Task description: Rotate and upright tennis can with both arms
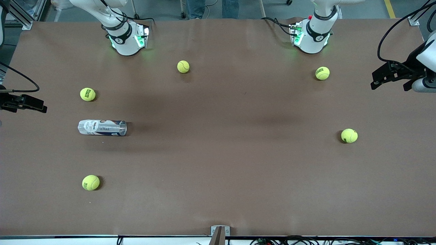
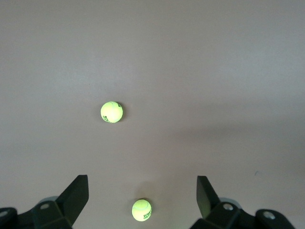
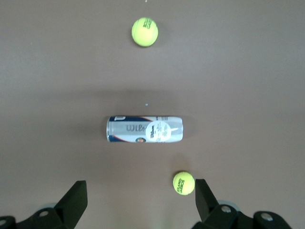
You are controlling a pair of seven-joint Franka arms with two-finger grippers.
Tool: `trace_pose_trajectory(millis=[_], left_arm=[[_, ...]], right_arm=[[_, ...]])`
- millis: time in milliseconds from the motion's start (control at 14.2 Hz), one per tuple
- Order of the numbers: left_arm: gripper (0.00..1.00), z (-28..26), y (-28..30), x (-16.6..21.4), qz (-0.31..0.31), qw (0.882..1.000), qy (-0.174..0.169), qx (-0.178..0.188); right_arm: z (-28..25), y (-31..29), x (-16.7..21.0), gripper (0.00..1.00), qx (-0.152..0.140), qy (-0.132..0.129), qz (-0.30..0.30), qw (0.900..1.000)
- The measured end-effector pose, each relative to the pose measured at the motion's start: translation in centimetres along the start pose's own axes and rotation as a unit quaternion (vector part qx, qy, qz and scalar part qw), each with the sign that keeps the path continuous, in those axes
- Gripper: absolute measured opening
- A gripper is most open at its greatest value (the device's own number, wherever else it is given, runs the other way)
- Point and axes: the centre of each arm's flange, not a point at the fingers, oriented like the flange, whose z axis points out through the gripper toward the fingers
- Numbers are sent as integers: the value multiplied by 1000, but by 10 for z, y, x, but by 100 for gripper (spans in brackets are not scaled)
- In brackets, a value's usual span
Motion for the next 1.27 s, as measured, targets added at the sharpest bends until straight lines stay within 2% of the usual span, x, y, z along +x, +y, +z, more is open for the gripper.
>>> trace_pose_trajectory(millis=[212,636,989,1272], left_arm=[[100,0,-2,0,-2,1000,0,0],[100,1,-2,0,-2,1000,-1,0],[100,1,-2,0,-2,1000,-1,0],[100,1,-2,0,-2,1000,-1,0]], right_arm=[[-5,-11,-9,100,1,-13,-10,1000],[-20,-12,-48,100,6,-7,-13,1000],[-22,-10,-86,100,11,11,-13,1000],[-32,-9,-101,100,13,22,-14,1000]])
